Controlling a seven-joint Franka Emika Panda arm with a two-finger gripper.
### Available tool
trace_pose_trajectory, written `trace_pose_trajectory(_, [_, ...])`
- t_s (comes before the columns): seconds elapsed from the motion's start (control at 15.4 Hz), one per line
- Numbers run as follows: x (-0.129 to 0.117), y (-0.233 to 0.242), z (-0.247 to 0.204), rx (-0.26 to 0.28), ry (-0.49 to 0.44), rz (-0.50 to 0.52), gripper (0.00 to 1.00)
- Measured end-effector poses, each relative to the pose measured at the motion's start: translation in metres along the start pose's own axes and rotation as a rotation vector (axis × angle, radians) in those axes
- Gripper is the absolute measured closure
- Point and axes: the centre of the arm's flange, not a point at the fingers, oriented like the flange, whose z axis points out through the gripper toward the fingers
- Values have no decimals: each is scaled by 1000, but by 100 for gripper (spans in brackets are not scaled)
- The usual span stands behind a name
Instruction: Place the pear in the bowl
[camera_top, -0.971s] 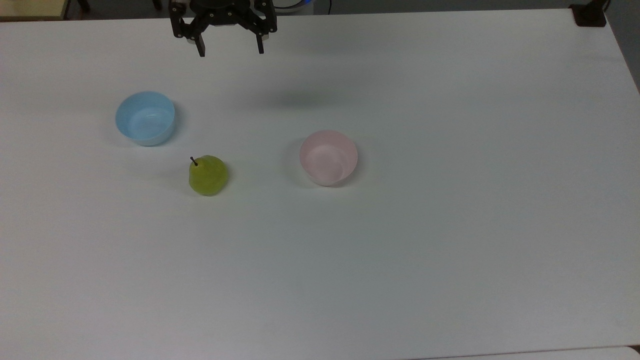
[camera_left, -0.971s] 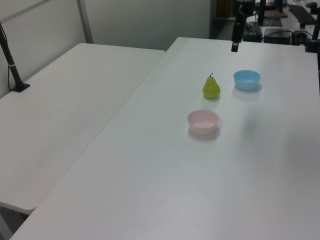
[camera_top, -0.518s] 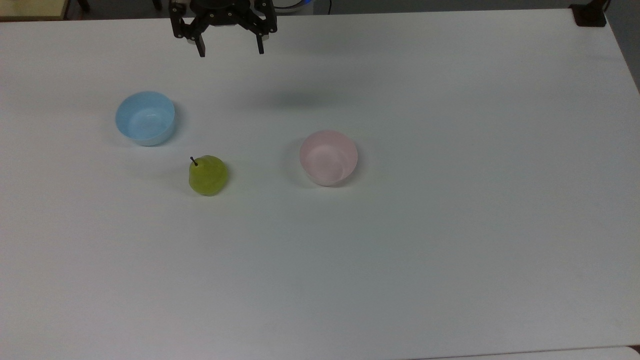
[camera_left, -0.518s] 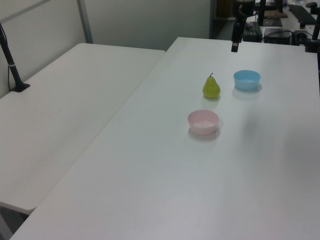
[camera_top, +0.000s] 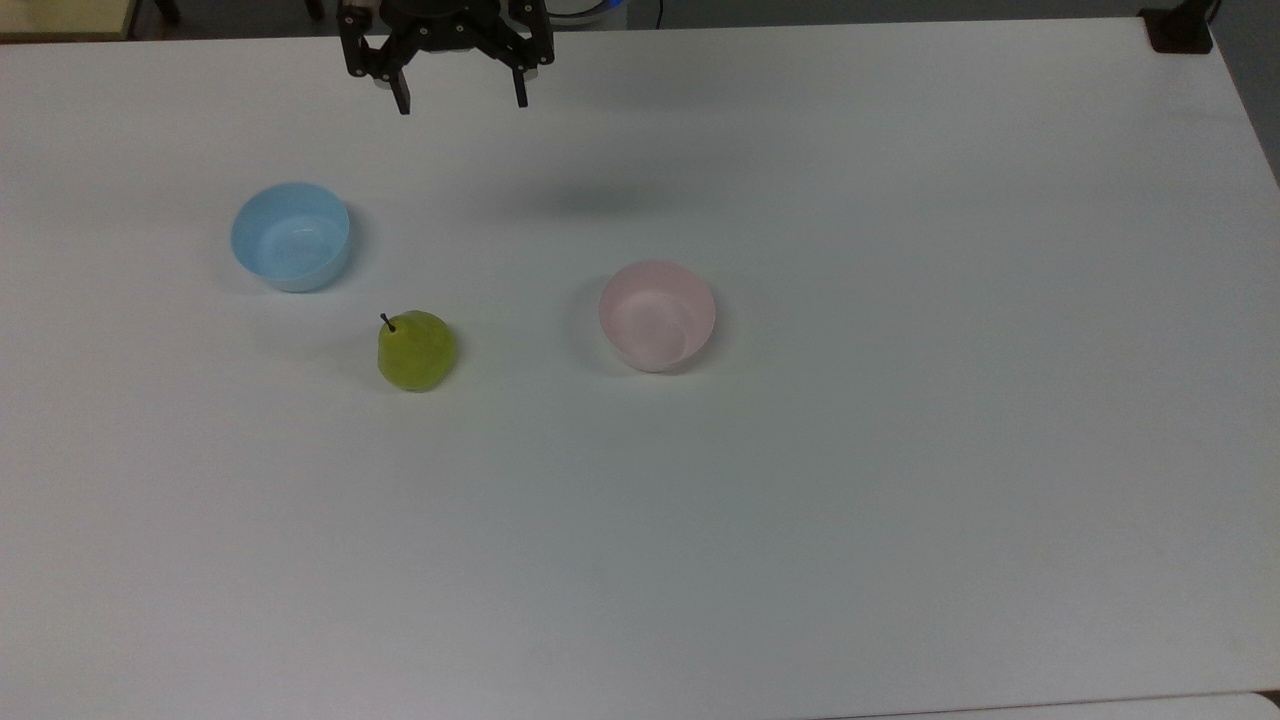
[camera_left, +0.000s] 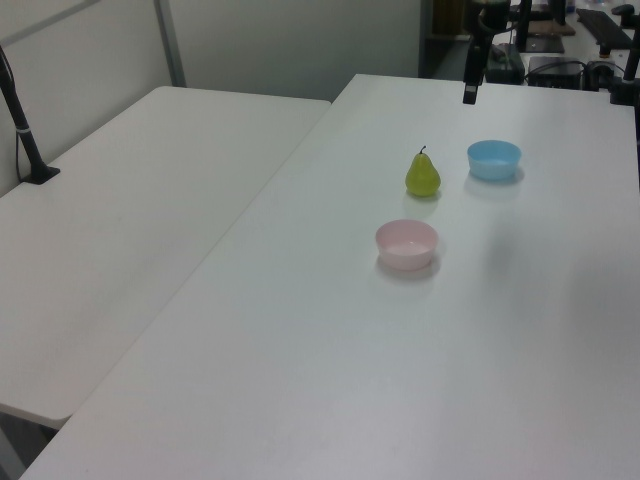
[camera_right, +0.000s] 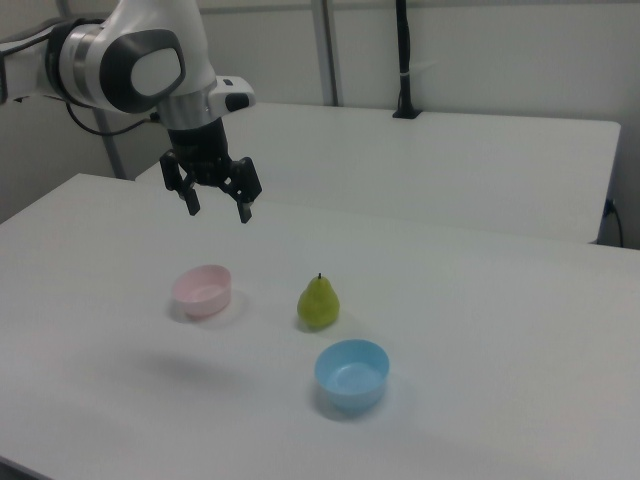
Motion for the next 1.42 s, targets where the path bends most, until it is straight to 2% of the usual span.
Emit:
trace_pose_trajectory(0.32, [-2, 7, 0, -1, -3, -183, 0])
trace_pose_trajectory(0.58, [-3, 24, -1, -22, -7, -253, 0])
trace_pose_trajectory(0.78, [4, 36, 7, -35, -22, -256, 0])
trace_pose_trajectory(1.1, [12, 59, 32, -28, -54, -223, 0])
trace_pose_trajectory(1.42, [32, 75, 71, -39, -19, -199, 0])
